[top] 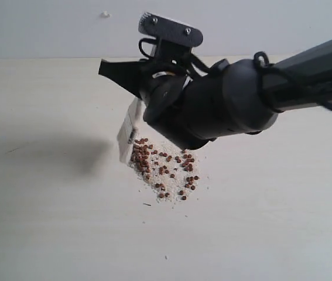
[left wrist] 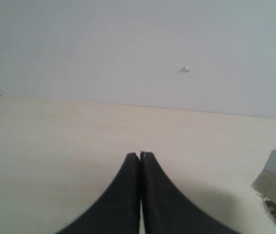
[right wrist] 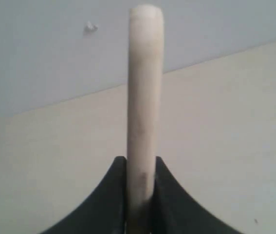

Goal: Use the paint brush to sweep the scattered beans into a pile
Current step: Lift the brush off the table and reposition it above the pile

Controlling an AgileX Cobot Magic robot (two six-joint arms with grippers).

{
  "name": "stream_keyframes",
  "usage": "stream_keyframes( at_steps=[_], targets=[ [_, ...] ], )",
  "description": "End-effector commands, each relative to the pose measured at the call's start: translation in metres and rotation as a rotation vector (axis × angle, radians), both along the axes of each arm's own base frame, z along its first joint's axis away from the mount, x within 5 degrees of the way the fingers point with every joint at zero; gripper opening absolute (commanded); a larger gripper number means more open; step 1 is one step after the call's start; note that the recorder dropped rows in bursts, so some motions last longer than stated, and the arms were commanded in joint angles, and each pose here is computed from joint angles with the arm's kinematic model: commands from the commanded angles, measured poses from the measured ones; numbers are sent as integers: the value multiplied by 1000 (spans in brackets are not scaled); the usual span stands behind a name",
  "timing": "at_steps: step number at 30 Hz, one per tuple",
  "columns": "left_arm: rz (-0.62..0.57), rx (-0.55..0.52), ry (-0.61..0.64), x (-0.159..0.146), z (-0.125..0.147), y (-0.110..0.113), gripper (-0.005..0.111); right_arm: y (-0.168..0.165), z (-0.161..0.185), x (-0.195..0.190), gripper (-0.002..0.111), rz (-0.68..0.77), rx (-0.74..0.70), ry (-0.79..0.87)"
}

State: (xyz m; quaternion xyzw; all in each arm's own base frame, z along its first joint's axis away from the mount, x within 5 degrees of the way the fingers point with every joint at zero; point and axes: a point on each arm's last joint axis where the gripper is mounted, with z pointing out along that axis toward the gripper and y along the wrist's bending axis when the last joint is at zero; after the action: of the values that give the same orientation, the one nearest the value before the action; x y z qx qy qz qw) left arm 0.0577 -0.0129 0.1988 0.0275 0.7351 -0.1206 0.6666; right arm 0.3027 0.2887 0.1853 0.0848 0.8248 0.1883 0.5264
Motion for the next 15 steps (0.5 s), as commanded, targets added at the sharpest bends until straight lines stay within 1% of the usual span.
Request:
stream_keyframes(
  at_steps=[1,3,5,8,11,15],
  targets=[
    [1,-6,-7,-1,1,0,0,2,50,-8,0,207,-208,-225],
    [1,-6,-7,-1,1,0,0,2,66,-13,0,320,-403,-337],
    [1,-6,-7,-1,1,0,0,3,74,-16,0,395,-538,-406],
    [1,-6,-7,-1,1,0,0,6,78,-18,0,490,-701,-498],
    [1,-6,-7,-1,1,0,0,10,71,-16,0,604,-812,-574],
    [1,-6,-7,-1,1,0,0,12,55,-8,0,747,-852,-614]
  ],
)
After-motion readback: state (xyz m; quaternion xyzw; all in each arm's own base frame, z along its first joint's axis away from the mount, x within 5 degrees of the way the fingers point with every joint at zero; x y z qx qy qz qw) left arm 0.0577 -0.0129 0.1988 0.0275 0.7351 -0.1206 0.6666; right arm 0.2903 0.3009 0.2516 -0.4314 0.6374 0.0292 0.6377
